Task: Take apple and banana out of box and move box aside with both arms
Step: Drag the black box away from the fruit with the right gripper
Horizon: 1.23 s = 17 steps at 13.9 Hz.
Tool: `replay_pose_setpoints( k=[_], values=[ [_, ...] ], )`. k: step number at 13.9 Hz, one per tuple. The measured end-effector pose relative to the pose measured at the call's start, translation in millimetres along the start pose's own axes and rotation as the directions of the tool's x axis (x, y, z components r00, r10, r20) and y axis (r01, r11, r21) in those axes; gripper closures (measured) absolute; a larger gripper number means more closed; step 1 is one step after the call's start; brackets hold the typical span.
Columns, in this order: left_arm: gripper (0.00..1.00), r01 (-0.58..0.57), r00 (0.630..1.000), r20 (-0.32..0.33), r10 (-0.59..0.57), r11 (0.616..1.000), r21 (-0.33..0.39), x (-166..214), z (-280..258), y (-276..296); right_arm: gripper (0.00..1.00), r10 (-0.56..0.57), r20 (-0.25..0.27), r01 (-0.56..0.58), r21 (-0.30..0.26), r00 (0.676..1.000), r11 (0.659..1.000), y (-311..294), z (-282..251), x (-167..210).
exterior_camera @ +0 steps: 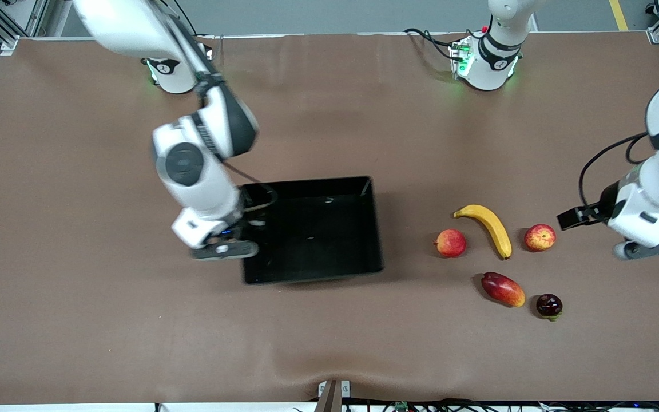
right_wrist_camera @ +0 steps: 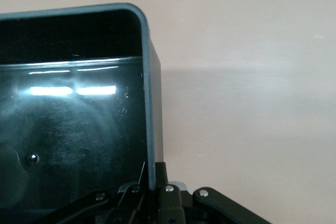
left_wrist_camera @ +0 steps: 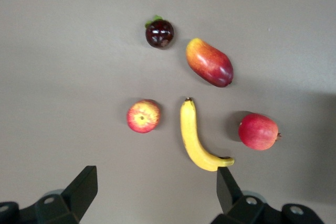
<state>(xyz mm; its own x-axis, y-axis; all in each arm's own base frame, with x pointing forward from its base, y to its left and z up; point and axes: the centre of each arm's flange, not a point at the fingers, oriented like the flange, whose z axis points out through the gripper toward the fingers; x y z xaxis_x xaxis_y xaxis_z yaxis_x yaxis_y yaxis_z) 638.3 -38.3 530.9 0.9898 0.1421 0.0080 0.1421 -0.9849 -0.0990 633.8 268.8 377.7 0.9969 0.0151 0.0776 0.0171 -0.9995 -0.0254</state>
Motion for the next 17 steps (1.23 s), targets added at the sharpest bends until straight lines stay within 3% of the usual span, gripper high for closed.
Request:
replay_pose_setpoints(
  k=[5,10,12,17],
  values=[
    [0.00,-0.018,1.000,-0.022,0.018,0.999,0.040,-31.8,-53.0,7.3,0.96,0.094,0.041,-0.093,-0.030,0.995,0.995,139.9,1.6,6.4],
    [0.00,-0.021,0.999,-0.034,0.023,0.998,0.064,-56.3,-84.1,17.9,0.96,0.084,0.100,-0.080,-0.040,0.991,0.996,238.6,19.1,-18.4],
    [0.00,-0.030,0.999,-0.035,0.032,0.999,0.045,-59.9,-90.7,14.9,0.96,0.065,0.111,-0.062,-0.037,0.992,0.997,273.6,23.4,-28.1],
    [0.00,-0.022,0.999,-0.027,0.021,0.999,-0.024,-72.7,-109.8,-25.6,0.96,0.086,0.084,-0.083,-0.032,0.993,0.996,400.8,36.4,-60.3]
  ],
)
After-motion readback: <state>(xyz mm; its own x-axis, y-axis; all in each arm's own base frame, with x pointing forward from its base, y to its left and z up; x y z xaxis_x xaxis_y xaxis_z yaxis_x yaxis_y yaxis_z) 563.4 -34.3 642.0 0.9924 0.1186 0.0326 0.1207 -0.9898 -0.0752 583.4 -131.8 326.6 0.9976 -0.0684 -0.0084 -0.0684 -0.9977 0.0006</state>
